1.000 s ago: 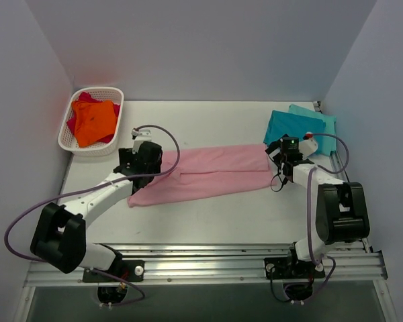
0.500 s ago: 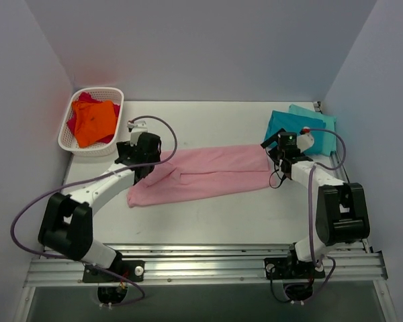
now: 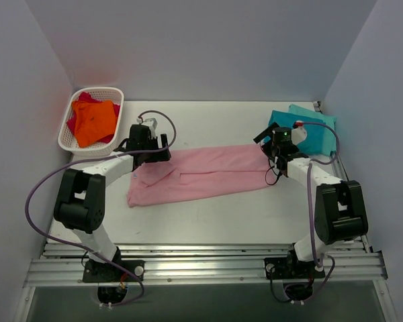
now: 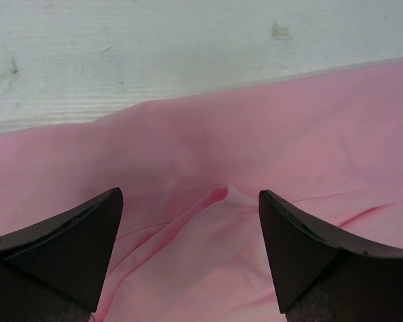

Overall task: Fold and stack the t-shirts
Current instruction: Fold the other side of the tshirt into a rectangle

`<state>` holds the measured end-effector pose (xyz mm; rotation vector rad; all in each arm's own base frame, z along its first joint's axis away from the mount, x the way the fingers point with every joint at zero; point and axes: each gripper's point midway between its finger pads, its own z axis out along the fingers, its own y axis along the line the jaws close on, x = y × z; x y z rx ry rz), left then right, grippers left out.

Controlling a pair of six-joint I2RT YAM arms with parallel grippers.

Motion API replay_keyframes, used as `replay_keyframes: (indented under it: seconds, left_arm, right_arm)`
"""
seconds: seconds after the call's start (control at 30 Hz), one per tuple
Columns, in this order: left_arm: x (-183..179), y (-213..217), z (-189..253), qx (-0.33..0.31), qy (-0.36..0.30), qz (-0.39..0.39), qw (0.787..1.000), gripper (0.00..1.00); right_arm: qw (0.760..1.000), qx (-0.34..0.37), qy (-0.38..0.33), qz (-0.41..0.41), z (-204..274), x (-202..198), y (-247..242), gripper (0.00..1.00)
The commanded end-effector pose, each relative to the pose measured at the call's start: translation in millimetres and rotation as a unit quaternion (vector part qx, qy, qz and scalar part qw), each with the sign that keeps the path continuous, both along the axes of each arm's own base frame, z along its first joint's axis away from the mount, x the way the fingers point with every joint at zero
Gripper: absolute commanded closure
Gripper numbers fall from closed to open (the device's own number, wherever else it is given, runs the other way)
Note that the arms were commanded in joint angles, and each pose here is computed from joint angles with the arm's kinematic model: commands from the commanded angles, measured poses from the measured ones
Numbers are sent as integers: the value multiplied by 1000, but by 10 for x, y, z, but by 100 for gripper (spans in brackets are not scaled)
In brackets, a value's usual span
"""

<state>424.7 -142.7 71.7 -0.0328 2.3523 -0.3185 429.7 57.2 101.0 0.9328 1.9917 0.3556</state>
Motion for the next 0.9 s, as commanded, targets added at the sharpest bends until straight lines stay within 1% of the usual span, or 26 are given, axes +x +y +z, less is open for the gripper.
replay_keyframes:
  seconds: [0.0, 0.17, 0.47, 0.53, 0.6, 0.63, 0.67, 0.77, 0.8, 0.87]
  left_arm:
    - [173, -391, 358, -85, -56, -90, 991, 9]
    - [117, -445, 221, -114, -31, -102, 988, 10]
    - [32, -302, -65, -100, 9, -69, 993, 14]
    - [18, -286, -99, -97, 14, -65, 993, 17]
    - [23, -263, -141, -95, 19, -59, 994, 21]
    - [12, -261, -172, -95, 23, -58, 994, 28]
    - [-61, -245, -241, -93, 43, -54, 993, 31]
    - [-100, -259, -270, -100, 52, -52, 992, 42]
    - [-134, -267, -295, -103, 58, -54, 992, 45]
    - [-154, -269, -303, -105, 59, -54, 991, 46]
  right_arm:
    - [1000, -11, -14, -1, 121, 116, -12, 4]
    - [1000, -14, -13, -5, 123, 112, -33, 4]
    - [1000, -20, -5, -13, 67, 87, -118, 4]
    - [1000, -21, -4, -13, 64, 81, -127, 4]
    - [1000, -22, -2, -16, 52, 77, -146, 4]
    - [1000, -24, -2, -16, 51, 77, -149, 4]
    - [1000, -24, 1, -16, 36, 75, -157, 4]
    - [999, -27, 3, -20, 23, 71, -186, 4]
    - [999, -27, 3, -21, 20, 71, -196, 4]
    - [999, -27, 5, -23, 14, 67, -210, 4]
